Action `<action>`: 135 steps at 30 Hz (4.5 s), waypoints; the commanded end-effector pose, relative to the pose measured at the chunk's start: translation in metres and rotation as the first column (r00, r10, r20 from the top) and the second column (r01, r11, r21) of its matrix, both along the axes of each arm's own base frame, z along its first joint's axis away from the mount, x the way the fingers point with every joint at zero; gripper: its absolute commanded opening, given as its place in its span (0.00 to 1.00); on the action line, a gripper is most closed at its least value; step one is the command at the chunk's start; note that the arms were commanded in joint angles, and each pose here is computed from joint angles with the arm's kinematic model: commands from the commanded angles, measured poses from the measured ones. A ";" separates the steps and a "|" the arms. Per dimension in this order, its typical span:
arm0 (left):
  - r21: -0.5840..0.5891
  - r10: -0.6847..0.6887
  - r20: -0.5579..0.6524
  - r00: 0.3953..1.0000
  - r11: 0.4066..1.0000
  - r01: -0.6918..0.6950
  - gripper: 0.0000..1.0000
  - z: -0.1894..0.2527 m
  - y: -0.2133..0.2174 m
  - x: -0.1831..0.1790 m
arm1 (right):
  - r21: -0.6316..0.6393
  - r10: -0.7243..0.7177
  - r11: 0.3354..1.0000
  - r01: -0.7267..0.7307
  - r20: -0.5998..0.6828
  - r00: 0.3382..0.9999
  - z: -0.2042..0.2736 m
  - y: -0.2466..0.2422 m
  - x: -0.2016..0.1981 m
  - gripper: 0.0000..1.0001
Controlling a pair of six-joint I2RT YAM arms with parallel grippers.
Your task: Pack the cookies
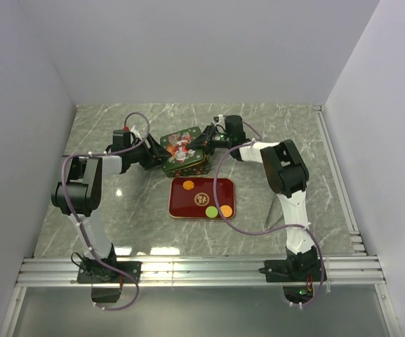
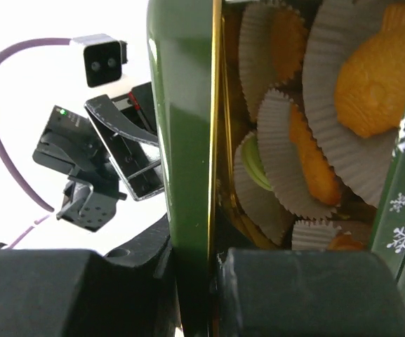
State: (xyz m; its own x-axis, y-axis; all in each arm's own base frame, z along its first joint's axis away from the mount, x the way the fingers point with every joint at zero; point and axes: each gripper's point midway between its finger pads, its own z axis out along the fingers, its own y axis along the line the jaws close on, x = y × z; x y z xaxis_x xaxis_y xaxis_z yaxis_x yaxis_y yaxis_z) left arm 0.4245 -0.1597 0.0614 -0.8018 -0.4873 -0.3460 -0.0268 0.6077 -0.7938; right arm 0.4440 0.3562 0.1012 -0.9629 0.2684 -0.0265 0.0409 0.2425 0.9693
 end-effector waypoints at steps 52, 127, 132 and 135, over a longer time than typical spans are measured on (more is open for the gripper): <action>0.105 -0.111 0.034 0.993 0.989 0.107 0.53 0.026 -0.037 0.028 | -0.393 -0.082 0.914 0.096 0.052 0.995 0.007 -0.127 -0.003 0.56; 0.516 -0.071 -0.152 0.986 0.845 0.140 0.91 0.022 -0.055 0.016 | -0.546 0.006 0.837 -0.038 -0.061 0.998 -0.061 -0.090 -0.024 0.27; 0.523 -0.068 -0.149 0.986 0.841 0.138 0.91 0.023 -0.053 0.014 | -0.599 -0.029 0.801 -0.001 -0.041 0.999 -0.059 -0.109 -0.017 0.27; 0.523 -0.071 -0.146 0.987 0.841 0.138 0.91 0.025 -0.053 0.014 | -0.620 -0.069 0.784 0.031 -0.037 0.997 -0.056 -0.125 -0.011 0.27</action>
